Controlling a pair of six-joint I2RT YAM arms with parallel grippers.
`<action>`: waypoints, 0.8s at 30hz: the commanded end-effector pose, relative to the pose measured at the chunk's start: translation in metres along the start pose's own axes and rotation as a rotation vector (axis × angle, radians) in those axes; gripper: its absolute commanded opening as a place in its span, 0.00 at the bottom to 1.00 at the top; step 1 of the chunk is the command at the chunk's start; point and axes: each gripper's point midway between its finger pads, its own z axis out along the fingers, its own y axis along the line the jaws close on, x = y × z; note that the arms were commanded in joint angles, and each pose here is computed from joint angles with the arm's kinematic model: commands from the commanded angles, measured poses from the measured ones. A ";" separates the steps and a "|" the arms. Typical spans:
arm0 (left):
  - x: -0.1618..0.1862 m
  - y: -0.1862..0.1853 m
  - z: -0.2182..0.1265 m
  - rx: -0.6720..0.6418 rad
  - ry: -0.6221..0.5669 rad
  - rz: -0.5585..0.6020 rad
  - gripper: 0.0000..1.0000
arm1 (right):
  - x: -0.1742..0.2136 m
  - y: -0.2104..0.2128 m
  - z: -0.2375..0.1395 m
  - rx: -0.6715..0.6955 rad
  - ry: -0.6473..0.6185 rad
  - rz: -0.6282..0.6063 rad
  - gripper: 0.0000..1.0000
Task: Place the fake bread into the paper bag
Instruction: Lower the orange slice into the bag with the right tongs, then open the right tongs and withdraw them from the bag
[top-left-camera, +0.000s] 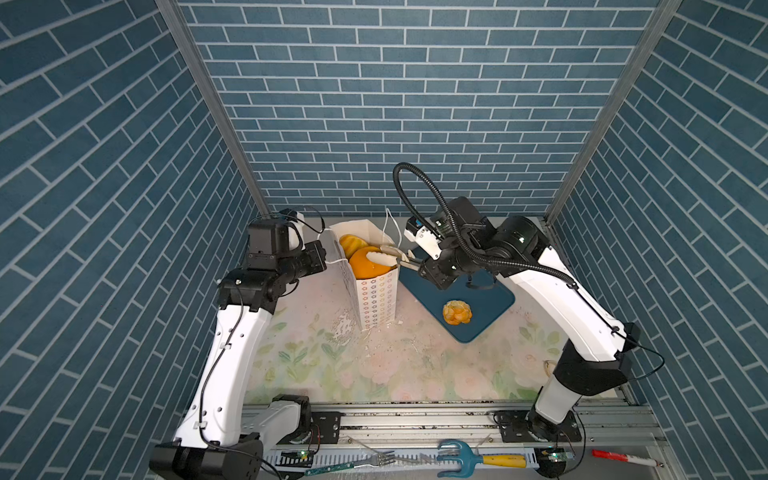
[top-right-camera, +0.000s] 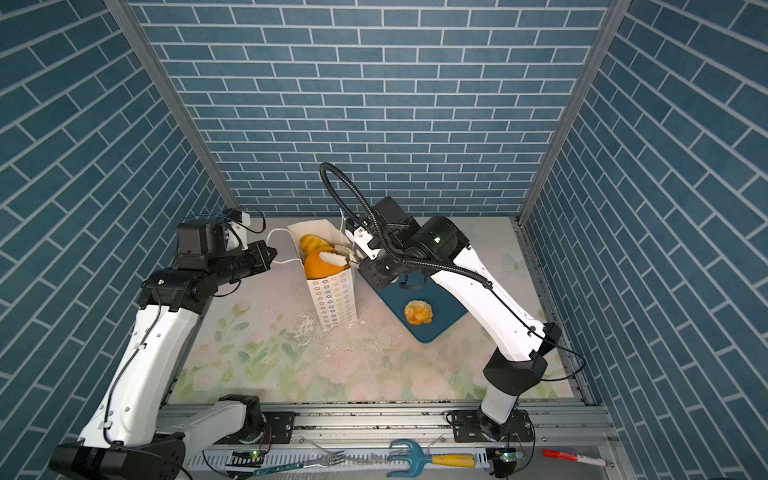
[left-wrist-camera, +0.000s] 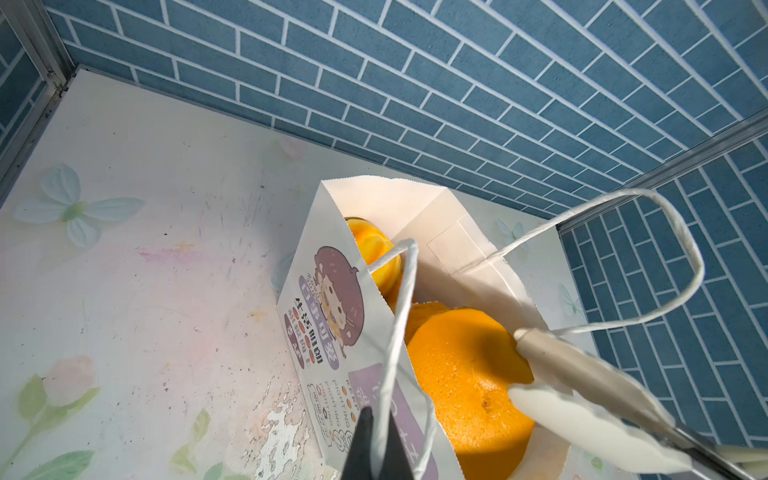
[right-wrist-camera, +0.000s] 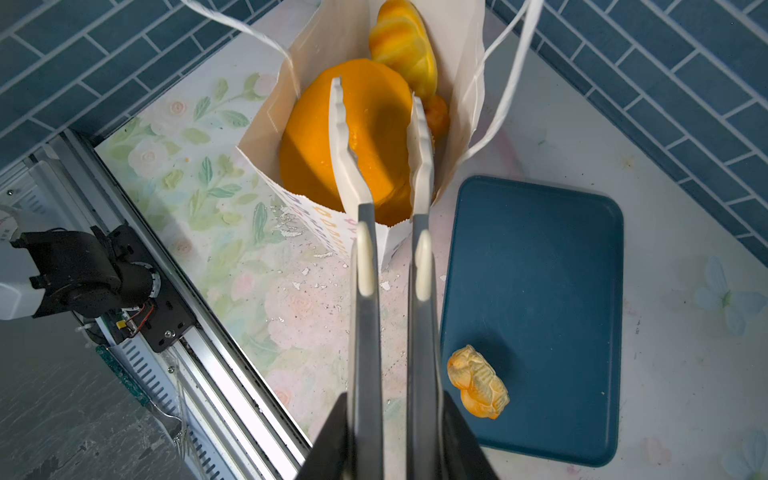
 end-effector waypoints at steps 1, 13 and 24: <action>0.005 0.001 0.002 0.000 0.014 0.011 0.00 | 0.014 0.009 0.005 -0.029 0.067 -0.015 0.31; 0.005 0.000 0.001 0.003 0.010 0.014 0.00 | -0.026 -0.011 -0.031 0.092 -0.137 -0.012 0.32; 0.003 0.000 0.001 -0.005 0.013 0.025 0.00 | -0.057 -0.063 -0.118 0.264 -0.458 0.069 0.34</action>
